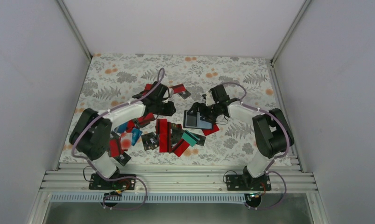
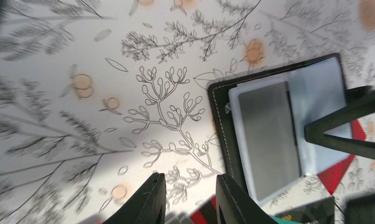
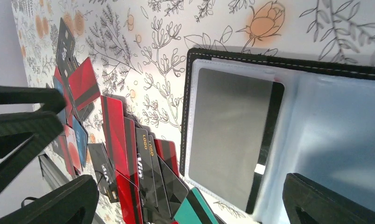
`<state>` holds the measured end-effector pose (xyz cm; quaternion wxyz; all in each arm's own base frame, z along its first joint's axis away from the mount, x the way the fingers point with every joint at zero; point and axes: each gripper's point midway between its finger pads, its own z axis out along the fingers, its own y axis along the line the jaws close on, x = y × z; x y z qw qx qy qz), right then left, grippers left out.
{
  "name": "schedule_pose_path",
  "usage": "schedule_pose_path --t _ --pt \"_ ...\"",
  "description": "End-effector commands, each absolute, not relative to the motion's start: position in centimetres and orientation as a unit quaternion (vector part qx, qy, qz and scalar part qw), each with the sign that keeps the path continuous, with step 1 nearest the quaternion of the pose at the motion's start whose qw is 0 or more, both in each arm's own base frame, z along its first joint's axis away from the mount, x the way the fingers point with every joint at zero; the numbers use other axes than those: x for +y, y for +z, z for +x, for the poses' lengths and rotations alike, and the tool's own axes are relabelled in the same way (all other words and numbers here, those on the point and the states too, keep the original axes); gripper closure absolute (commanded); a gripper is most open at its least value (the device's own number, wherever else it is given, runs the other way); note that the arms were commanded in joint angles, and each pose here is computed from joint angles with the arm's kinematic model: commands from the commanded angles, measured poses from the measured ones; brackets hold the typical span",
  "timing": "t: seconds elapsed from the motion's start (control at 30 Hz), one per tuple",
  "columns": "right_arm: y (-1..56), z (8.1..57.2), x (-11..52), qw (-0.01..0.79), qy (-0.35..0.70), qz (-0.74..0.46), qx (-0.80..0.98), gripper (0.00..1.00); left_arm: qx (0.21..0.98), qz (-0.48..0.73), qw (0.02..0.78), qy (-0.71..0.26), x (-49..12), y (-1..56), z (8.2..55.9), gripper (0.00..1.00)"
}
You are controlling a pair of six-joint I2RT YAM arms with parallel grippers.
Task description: Put the credit cards into the card holder
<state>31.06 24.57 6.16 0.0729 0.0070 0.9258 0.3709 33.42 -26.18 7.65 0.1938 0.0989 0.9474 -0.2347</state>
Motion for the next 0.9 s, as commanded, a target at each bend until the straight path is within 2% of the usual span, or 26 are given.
schedule_pose_path --t 0.0,0.27,0.43,0.6,0.73,0.87 --pt "8.6 31.7 23.4 0.123 0.33 -0.013 0.936 0.0 0.956 0.078 0.206 -0.193 -23.3 8.8 31.6 0.66" --pt "10.0 30.0 22.0 0.147 0.28 -0.029 0.948 0.0 0.974 0.054 0.18 -0.123 -18.8 6.8 27.0 0.57" --pt "10.3 27.7 22.4 0.143 0.277 -0.049 0.949 0.0 0.98 0.065 0.158 -0.099 -19.2 5.6 24.7 0.5" --pt "9.7 25.6 23.5 0.125 0.293 -0.062 0.946 0.0 0.985 0.061 0.141 -0.077 -20.3 5.1 23.3 0.38" --pt "9.4 24.8 23.8 0.123 0.293 -0.068 0.946 0.0 0.989 0.046 0.121 -0.071 -21.1 4.5 22.1 0.28" --pt "9.2 24.6 23.7 0.123 0.292 -0.071 0.946 0.0 0.991 0.057 0.1 -0.065 -22.0 3.5 20.7 0.24"
